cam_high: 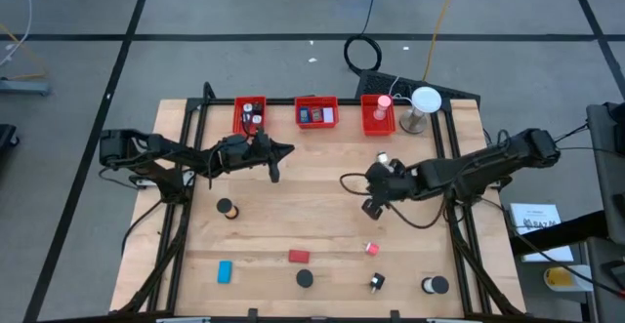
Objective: Pick & Place Office items
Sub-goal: Put the white hour glass into the right red bin
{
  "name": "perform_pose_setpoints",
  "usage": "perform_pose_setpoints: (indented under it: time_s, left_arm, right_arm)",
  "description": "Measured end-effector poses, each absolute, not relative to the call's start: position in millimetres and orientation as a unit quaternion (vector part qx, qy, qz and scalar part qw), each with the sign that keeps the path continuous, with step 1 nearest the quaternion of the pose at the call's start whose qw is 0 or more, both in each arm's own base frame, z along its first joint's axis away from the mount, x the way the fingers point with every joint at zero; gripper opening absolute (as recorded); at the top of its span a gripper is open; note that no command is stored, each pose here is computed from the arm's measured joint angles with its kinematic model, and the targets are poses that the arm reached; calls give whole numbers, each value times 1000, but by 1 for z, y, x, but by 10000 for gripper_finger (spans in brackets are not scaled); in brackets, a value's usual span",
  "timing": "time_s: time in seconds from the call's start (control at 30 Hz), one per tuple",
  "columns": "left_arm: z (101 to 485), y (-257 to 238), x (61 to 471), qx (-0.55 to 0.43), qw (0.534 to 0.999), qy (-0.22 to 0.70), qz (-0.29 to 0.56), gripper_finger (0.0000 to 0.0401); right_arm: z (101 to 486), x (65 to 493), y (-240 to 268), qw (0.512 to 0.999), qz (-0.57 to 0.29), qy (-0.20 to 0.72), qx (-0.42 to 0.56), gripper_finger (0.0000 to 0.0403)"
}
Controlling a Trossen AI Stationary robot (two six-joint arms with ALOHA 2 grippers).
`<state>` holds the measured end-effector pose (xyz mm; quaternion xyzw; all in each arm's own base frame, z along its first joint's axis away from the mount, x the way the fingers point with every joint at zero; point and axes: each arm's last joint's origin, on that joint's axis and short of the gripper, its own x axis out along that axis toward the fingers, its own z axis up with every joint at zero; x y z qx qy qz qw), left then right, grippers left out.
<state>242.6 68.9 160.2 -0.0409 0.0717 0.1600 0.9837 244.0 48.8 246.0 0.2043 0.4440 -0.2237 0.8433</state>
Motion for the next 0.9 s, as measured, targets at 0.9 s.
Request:
perform_pose_setpoints:
  time_s: [0.9]
  left_arm:
    - [160,69,243,-42,983,73,160,37]
  right_arm:
    - [298,187,189,468,-385,638,476,147]
